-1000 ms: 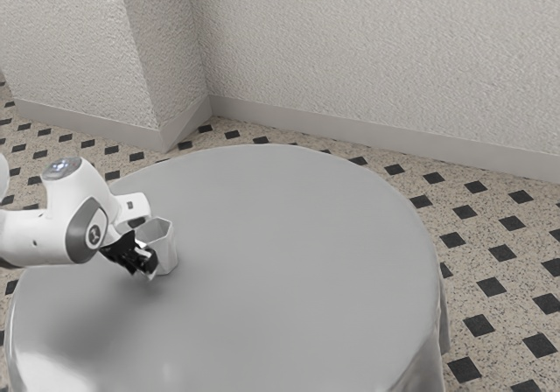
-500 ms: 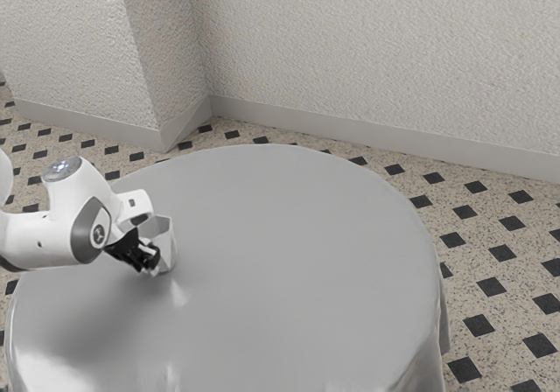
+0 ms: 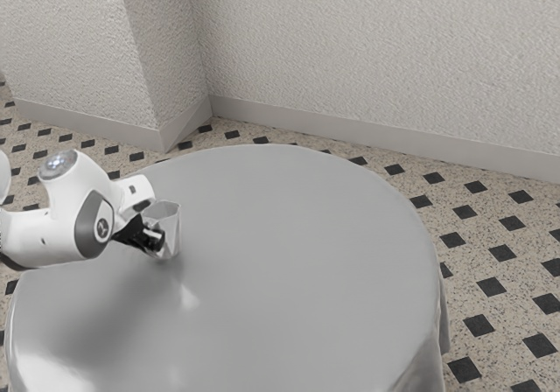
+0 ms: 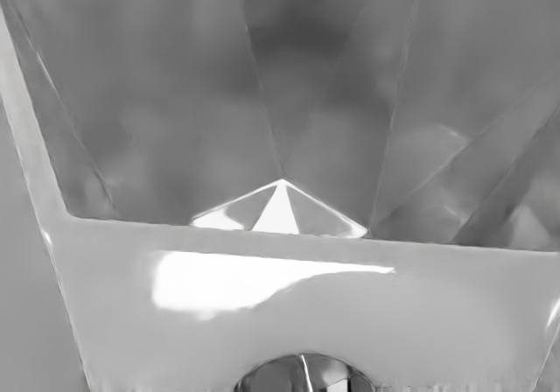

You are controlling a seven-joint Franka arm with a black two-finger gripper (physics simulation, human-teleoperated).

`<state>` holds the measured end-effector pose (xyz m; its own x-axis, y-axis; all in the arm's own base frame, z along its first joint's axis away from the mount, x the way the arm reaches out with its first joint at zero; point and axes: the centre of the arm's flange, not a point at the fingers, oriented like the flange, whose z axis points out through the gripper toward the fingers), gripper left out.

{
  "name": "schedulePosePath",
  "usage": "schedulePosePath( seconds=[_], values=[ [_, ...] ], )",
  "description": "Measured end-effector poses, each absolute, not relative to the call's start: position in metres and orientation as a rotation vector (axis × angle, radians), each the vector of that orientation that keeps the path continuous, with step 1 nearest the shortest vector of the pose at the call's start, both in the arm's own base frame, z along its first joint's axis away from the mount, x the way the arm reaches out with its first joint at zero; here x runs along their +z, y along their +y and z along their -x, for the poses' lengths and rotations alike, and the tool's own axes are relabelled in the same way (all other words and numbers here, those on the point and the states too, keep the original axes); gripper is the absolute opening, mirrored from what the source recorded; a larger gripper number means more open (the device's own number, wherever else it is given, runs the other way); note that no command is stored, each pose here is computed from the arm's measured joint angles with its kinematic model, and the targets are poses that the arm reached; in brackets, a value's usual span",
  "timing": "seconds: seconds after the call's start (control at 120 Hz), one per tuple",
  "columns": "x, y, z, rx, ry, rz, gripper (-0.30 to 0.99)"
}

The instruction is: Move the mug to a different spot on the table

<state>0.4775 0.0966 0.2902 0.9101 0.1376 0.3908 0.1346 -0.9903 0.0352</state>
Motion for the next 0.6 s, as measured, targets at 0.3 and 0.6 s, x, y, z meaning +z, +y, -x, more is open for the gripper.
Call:
schedulePosePath(
  seconds=[0.3, 0.6],
  values=[
    [0.291, 0.018, -0.492, 0.684, 0.015, -3.028, 0.01],
    [0.279, -0.025, -0.528, 0.736, -0.090, -3.006, -0.02]
  ],
)
